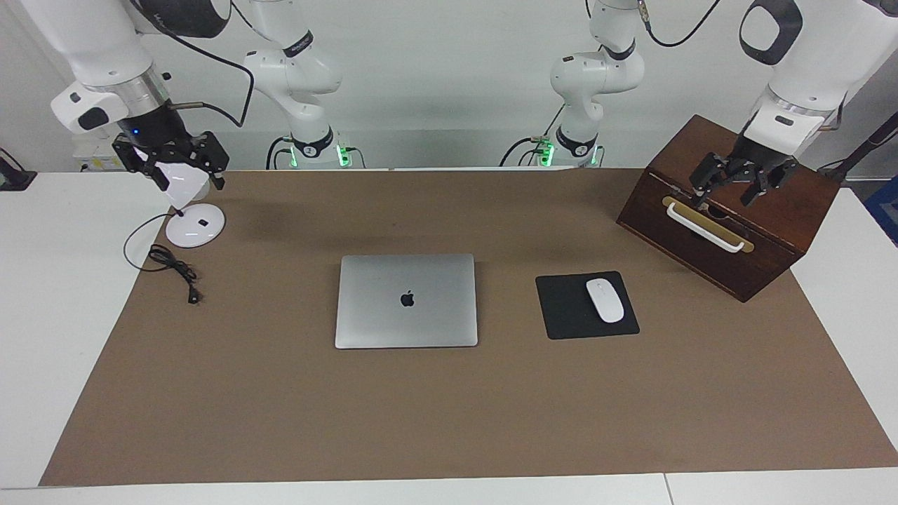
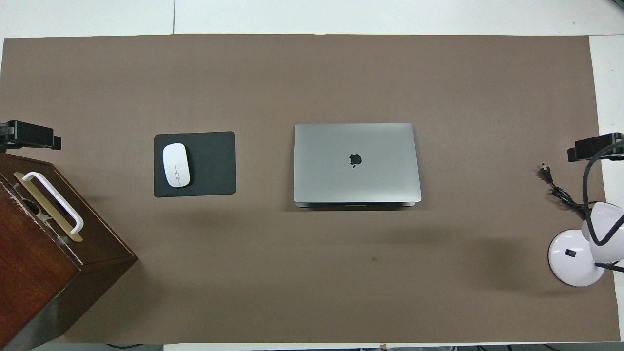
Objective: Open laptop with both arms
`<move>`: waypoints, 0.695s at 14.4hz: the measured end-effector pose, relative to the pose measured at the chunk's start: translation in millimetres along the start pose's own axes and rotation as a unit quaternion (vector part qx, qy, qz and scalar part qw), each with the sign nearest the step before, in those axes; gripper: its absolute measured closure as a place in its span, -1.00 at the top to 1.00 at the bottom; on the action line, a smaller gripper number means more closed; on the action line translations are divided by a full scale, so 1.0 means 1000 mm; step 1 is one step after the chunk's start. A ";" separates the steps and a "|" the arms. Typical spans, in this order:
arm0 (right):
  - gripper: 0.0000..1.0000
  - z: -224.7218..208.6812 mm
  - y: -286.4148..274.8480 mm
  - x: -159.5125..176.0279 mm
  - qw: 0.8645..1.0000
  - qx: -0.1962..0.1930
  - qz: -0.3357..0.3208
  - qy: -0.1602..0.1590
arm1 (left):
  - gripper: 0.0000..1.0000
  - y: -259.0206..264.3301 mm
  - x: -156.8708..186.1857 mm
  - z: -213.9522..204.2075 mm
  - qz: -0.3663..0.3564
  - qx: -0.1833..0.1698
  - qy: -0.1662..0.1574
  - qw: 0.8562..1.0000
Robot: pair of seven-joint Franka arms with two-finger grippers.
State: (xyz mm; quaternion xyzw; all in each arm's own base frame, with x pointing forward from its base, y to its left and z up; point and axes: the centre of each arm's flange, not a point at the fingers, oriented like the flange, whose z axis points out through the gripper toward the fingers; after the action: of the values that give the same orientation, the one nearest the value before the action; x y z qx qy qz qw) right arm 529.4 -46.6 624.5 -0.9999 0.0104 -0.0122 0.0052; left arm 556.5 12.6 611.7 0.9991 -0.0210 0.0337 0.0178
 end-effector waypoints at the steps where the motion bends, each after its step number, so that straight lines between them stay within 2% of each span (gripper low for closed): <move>1: 1.00 0.000 0.001 0.000 1.000 0.000 0.001 0.000 | 1.00 0.000 0.000 0.000 0.000 0.000 0.000 1.000; 6: 1.00 0.002 0.021 -0.002 1.000 0.000 0.018 -0.002 | 1.00 0.000 0.000 0.000 0.000 0.000 0.000 1.000; 10: 1.00 0.002 0.022 -0.002 1.000 0.000 -0.006 -0.002 | 1.00 0.001 0.000 0.000 0.001 0.000 0.000 1.000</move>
State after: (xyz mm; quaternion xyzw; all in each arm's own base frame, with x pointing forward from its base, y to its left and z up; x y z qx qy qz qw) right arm 526.8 -68.9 622.3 -0.9999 0.0044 -0.0100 0.0049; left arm 556.5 11.3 611.7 0.9990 -0.0221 0.0336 0.0178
